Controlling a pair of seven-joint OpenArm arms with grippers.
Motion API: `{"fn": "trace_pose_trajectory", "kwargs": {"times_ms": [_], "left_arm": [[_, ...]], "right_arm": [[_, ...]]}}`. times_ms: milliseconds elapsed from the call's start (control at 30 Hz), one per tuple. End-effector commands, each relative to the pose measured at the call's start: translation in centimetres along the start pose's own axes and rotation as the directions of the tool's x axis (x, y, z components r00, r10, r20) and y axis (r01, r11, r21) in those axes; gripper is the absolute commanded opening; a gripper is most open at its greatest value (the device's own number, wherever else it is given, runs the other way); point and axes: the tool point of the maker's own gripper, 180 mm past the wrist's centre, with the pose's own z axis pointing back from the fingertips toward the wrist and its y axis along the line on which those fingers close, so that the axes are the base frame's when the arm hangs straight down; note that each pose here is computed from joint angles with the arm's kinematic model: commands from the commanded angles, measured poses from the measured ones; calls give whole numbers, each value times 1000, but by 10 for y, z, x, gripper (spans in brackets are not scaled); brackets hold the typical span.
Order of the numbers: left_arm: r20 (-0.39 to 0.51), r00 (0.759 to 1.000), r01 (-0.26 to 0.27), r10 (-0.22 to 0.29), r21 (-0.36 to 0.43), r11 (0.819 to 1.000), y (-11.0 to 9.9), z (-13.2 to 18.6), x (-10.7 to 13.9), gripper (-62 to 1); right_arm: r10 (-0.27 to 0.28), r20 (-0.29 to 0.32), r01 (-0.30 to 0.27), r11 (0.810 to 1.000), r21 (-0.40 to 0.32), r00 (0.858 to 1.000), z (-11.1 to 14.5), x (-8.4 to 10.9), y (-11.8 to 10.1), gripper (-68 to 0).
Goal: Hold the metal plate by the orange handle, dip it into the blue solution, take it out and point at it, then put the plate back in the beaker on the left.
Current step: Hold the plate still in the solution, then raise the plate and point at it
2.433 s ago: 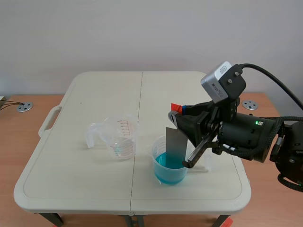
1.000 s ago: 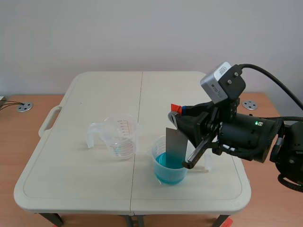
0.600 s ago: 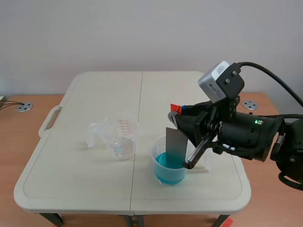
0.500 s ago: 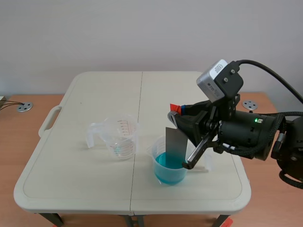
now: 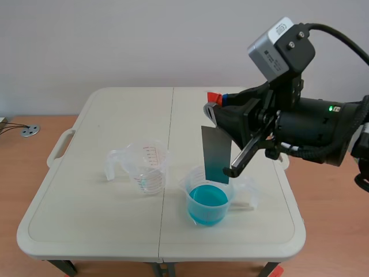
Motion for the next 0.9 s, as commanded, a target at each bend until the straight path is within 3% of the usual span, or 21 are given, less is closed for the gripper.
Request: {"fn": "trace_pose_trajectory", "kwargs": {"times_ms": [0,267,600,867], "left_arm": [[22,1000,-13,13,-4,1000,-3,-1,4,-593],[63,998,10,-9,-12,1000,0,-1,14,-593],[163,977,147,-138,-46,988,15,-4,50,-593],[281,935,247,-219,-70,966,22,-10,93,-593]], "right_arm": [[15,36,-15,1000,13,999,4,14,1,-660],[18,47,-20,999,43,999,7,35,8,-660],[24,73,-30,997,73,997,12,61,19,-660],[30,119,-38,997,71,993,20,83,19,-660]]}}
